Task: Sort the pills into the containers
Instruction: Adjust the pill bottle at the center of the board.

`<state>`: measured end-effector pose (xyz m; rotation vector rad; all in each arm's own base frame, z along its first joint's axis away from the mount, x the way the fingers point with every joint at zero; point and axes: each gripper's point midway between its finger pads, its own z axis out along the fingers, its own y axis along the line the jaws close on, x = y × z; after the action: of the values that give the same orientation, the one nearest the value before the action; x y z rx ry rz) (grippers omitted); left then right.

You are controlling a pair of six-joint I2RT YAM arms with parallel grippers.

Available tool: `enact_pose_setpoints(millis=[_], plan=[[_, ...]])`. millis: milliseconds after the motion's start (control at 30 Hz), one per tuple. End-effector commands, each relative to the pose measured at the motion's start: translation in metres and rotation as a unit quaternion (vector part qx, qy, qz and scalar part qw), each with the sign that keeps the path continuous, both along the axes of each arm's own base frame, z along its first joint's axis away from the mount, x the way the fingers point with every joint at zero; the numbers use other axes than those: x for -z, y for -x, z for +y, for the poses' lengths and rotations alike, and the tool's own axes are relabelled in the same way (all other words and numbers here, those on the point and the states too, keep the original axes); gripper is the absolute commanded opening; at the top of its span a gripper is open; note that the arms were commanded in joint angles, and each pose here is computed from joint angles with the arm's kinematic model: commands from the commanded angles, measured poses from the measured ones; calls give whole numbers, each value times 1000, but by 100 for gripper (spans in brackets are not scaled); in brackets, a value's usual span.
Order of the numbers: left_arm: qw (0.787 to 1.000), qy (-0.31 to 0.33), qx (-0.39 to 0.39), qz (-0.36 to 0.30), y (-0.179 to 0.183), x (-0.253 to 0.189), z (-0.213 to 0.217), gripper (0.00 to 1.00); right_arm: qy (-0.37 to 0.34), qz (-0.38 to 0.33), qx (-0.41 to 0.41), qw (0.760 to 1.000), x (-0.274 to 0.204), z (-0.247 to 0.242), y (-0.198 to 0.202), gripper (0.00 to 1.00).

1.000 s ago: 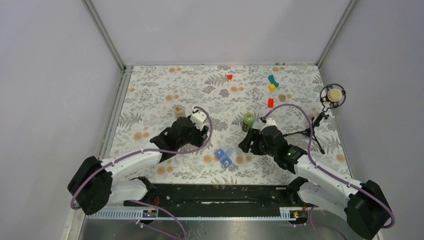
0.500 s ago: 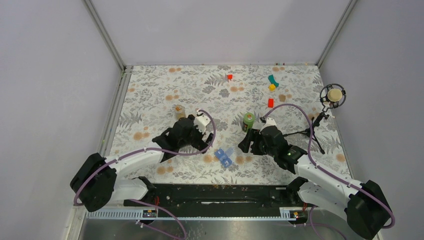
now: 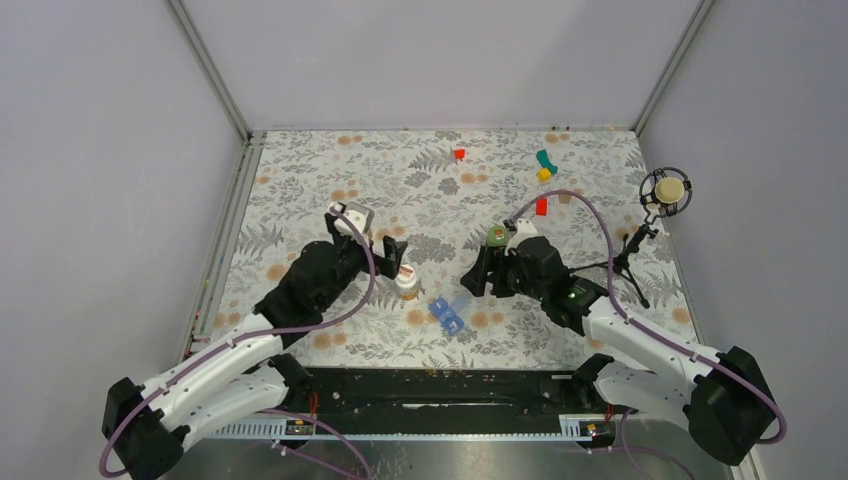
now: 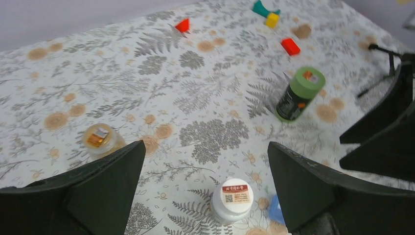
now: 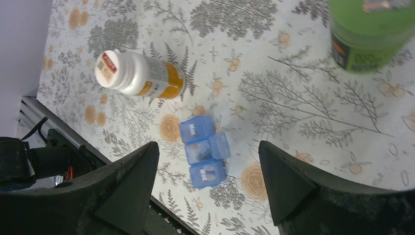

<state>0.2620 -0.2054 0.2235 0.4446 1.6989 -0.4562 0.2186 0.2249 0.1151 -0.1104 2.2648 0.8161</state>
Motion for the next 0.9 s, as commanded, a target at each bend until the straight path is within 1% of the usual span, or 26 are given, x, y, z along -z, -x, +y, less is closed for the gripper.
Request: enact_pose_setpoints(millis=[0,133,200,300,433,500,667,767,867], plan=[[992,56,-110,-6,-12,-15,31,99,-10,-57,-46,997,-36,31,-11,83],[976,78,-205,14,-17,-11,61,99,13,-84,-90,992,-46,60,-10,86],[960,86,-265,29,-18,-7,80,99,25,-89,-114,989,-46,72,-9,88],[945,86,-310,56,-14,3,95,98,41,-96,-147,984,-47,90,-7,88],[939,97,-320,78,-11,13,97,98,59,-98,-159,981,-46,111,-7,88],[936,102,-327,85,-11,17,100,98,57,-92,-158,981,-46,122,-7,88],[925,120,-345,99,-10,26,113,98,107,-80,-127,983,-29,131,-18,87],[922,127,-352,100,-7,28,120,98,138,-73,-139,978,-19,137,-17,87],[920,134,-354,101,-5,29,123,99,152,-67,-153,974,-10,146,-12,86]])
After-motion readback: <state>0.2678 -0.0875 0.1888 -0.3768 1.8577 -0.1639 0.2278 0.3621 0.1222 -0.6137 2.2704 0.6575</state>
